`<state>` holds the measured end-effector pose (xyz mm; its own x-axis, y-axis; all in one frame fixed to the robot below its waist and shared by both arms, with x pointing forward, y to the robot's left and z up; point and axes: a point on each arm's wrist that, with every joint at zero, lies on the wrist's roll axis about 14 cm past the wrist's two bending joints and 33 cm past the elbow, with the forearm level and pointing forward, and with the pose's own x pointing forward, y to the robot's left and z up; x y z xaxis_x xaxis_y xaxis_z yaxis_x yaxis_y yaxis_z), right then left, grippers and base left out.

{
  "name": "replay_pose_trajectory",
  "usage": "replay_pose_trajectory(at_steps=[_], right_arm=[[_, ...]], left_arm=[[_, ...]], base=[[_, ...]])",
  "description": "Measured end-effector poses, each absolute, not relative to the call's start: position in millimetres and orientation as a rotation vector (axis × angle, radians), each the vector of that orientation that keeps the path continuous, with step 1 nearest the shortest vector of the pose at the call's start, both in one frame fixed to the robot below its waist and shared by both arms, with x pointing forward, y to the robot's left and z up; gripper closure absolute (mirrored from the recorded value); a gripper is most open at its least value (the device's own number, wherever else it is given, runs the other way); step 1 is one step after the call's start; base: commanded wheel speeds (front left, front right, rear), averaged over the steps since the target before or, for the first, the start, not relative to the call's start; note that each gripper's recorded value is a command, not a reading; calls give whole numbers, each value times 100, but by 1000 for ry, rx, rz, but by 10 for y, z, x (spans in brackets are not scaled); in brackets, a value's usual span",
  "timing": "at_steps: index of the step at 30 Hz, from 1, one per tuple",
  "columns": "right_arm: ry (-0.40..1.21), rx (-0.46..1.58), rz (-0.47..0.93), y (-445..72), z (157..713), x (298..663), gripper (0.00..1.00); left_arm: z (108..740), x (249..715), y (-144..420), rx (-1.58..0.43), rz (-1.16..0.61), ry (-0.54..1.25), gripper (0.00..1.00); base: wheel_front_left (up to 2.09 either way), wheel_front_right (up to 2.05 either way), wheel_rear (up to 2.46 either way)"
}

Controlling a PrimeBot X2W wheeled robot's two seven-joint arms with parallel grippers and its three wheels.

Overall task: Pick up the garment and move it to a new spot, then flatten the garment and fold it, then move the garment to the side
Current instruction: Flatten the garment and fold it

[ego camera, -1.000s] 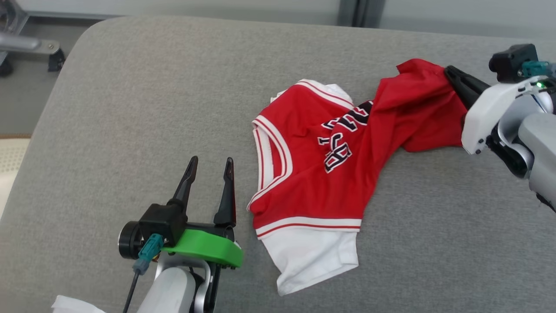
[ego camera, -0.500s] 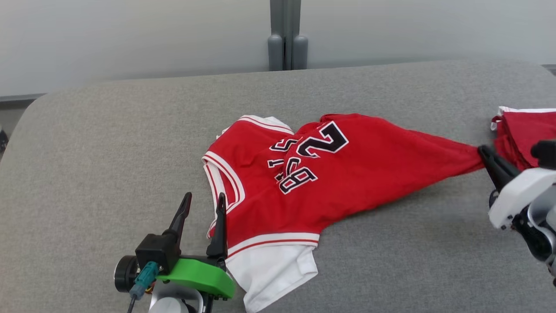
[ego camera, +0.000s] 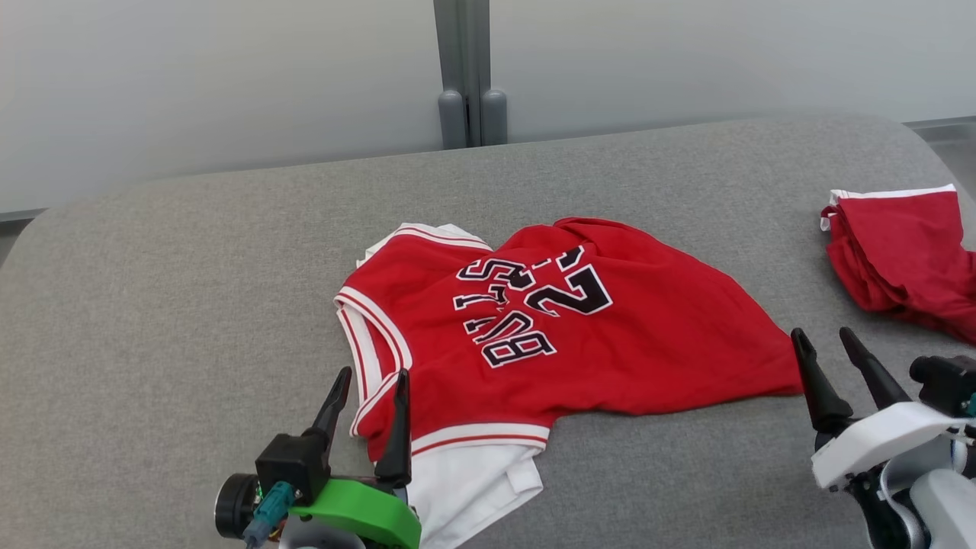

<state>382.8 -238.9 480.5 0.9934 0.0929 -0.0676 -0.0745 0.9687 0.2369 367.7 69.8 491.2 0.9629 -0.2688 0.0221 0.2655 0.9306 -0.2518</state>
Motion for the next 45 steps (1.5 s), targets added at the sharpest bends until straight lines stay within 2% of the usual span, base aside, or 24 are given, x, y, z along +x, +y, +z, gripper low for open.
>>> replay_pose_trajectory(at_steps=[4, 12, 17, 24, 33, 45], right_arm=[[55, 260, 101, -2130, 4764, 3683, 0], [31, 254, 96, -2074, 4803, 3702, 0], [20, 250, 94, -2058, 4830, 3712, 0], [31, 207, 112, -2003, 4796, 3696, 0], [54, 172, 125, -1961, 4723, 3678, 0], [69, 165, 115, -1986, 4670, 3645, 0]], left_arm=[[4865, 3612, 691, -263, -274, 29, 0], [4699, 3502, 704, -255, -269, 80, 0], [4138, 3181, 588, -235, -319, 283, 0], [3796, 2966, 552, -221, -369, 480, 0], [3704, 2879, 502, -243, -406, 566, 0], [3720, 2828, 284, -296, -470, 592, 0]], base=[[0, 0, 0], [0, 0, 0], [0, 0, 0], [0, 0, 0], [0, 0, 0], [0, 0, 0]])
